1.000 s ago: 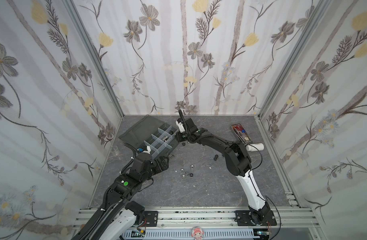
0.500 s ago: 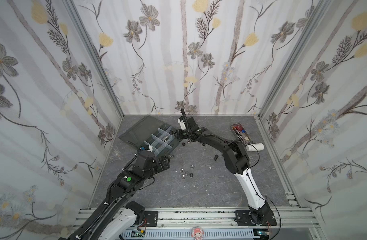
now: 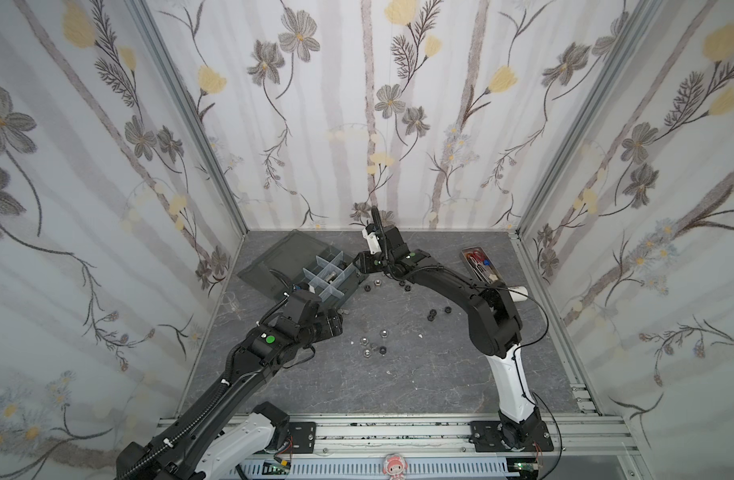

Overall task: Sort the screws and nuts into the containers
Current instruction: 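Lower the wing nut into a box compartment and open the right gripper, then withdraw the right gripper while the left gripper moves to a wing nut beside the box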

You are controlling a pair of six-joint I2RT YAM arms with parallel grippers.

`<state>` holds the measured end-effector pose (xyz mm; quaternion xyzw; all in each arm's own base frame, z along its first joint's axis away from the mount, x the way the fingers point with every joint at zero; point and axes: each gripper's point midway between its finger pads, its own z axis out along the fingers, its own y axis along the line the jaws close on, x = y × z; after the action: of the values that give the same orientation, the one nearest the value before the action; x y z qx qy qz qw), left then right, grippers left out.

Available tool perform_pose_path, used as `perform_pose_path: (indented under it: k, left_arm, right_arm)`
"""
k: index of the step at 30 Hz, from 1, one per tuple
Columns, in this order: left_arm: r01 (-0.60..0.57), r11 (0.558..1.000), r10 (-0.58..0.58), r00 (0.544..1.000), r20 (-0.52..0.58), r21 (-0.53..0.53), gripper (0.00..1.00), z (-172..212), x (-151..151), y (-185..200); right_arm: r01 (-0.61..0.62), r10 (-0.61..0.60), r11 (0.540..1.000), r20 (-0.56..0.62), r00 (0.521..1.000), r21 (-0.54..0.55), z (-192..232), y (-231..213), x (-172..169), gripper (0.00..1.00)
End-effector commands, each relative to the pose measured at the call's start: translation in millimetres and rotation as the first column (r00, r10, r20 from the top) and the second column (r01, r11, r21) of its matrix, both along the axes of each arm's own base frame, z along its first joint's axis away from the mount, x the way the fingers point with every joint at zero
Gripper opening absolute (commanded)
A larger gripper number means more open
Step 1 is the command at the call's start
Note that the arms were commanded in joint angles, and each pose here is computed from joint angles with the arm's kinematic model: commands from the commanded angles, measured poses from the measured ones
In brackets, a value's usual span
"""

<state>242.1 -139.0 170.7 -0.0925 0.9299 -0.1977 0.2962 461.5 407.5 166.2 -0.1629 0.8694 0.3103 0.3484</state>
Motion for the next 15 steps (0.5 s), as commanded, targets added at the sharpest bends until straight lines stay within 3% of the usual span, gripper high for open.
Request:
perform_pose_path:
  k: [1, 15]
  left_arm:
    - [0.006, 0.998, -0.006, 1.0, -0.001, 0.06, 0.83, -4.2, 3.7, 0.6]
    - [0.027, 0.976, -0.017, 0.999, -0.048, 0.217, 0.85, -45.8, 22.7, -14.5]
  right_arm:
    - [0.03, -0.032, 0.999, 0.074, 0.997, 0.028, 26.9, -16.6, -5.2, 0.46]
    - [0.176, -0.19, 0.979, 0.142, 0.971, 0.105, 58.1, -126.8, -64.4, 0.51]
